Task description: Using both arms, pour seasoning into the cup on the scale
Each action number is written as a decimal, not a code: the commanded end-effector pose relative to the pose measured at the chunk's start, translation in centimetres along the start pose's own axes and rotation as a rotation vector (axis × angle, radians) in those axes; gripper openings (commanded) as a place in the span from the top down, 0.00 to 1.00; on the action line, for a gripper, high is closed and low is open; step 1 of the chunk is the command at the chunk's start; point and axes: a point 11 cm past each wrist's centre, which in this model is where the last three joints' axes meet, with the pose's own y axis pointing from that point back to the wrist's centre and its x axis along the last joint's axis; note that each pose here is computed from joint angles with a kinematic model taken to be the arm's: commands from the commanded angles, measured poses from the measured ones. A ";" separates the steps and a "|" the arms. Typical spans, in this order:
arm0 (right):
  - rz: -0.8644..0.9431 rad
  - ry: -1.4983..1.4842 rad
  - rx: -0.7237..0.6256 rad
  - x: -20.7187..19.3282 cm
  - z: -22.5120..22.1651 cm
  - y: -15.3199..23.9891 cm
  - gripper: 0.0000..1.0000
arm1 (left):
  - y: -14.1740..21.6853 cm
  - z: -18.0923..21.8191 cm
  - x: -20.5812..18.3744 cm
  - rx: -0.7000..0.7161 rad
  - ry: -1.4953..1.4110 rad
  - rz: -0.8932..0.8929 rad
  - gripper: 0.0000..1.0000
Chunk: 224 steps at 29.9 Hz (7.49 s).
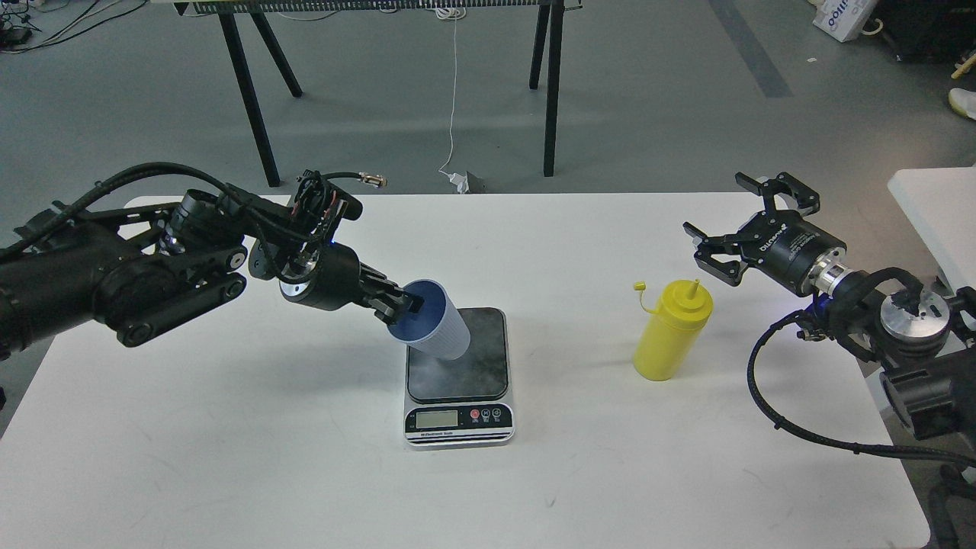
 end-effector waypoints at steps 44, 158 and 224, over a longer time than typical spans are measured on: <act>-0.087 0.073 0.077 -3.8 -7.2 6.9 0.02 | 9.6 -6.7 8.1 -0.260 0.809 0.727 0.08; -0.278 2.196 -0.350 -27.7 16.0 -13.2 0.98 | 9.7 -14.8 -6.7 -0.355 1.545 1.211 0.01; -0.020 -0.301 0.014 5.1 13.0 3.7 0.96 | 11.3 -15.4 -7.3 -0.312 1.516 1.209 0.01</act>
